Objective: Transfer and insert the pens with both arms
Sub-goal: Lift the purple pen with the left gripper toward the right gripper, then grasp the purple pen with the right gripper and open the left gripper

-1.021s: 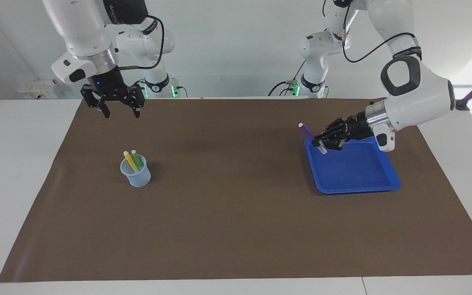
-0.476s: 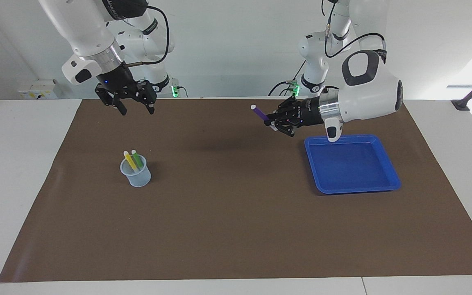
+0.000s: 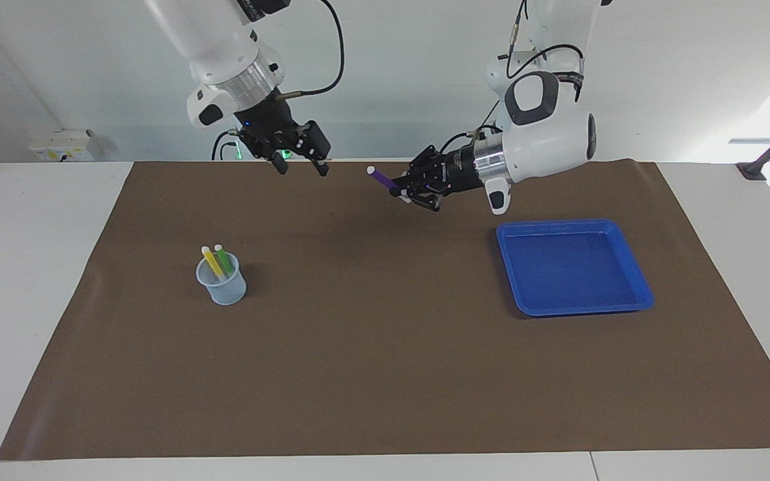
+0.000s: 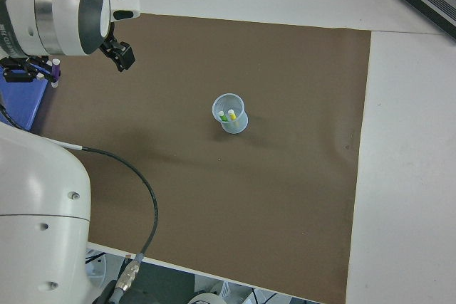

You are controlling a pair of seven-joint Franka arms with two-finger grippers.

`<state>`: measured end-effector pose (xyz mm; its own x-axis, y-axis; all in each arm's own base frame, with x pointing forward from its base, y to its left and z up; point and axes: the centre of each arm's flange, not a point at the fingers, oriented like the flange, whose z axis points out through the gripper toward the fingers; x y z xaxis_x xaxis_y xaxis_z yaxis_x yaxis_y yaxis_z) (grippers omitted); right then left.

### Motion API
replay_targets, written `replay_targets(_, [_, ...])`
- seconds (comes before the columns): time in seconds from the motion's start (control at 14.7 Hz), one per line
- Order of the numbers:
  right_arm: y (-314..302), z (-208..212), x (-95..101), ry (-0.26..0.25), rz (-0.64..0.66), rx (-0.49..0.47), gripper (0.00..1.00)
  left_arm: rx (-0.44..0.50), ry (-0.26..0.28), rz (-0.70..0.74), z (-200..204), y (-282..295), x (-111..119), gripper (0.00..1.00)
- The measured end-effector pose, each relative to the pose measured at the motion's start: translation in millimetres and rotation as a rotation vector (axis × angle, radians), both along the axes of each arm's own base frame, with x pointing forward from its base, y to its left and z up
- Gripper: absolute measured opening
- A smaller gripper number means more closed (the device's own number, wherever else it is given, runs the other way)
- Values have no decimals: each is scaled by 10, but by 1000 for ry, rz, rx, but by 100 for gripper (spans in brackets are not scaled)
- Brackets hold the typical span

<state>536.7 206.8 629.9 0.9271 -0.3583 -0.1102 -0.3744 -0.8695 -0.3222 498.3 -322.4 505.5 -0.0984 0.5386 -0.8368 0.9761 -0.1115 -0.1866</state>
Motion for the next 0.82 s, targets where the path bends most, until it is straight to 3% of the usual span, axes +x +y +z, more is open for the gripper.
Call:
replay_targets(0.2, [201, -122, 39, -22, 6, 22, 92, -3, 4, 52, 15, -46, -124, 17])
replay_targets(0.68, [599, -259, -101, 3, 3, 31, 89, -17, 3, 109, -38, -142, -186, 17])
replay_targets(0.75, [608, -261, -106, 3, 3, 30, 87, -20, 4, 112, -38, -146, -186, 17])
replay_targets(0.82, [607, -268, -106, 5, 3, 30, 75, -24, 6, 117, -35, -144, -183, 17])
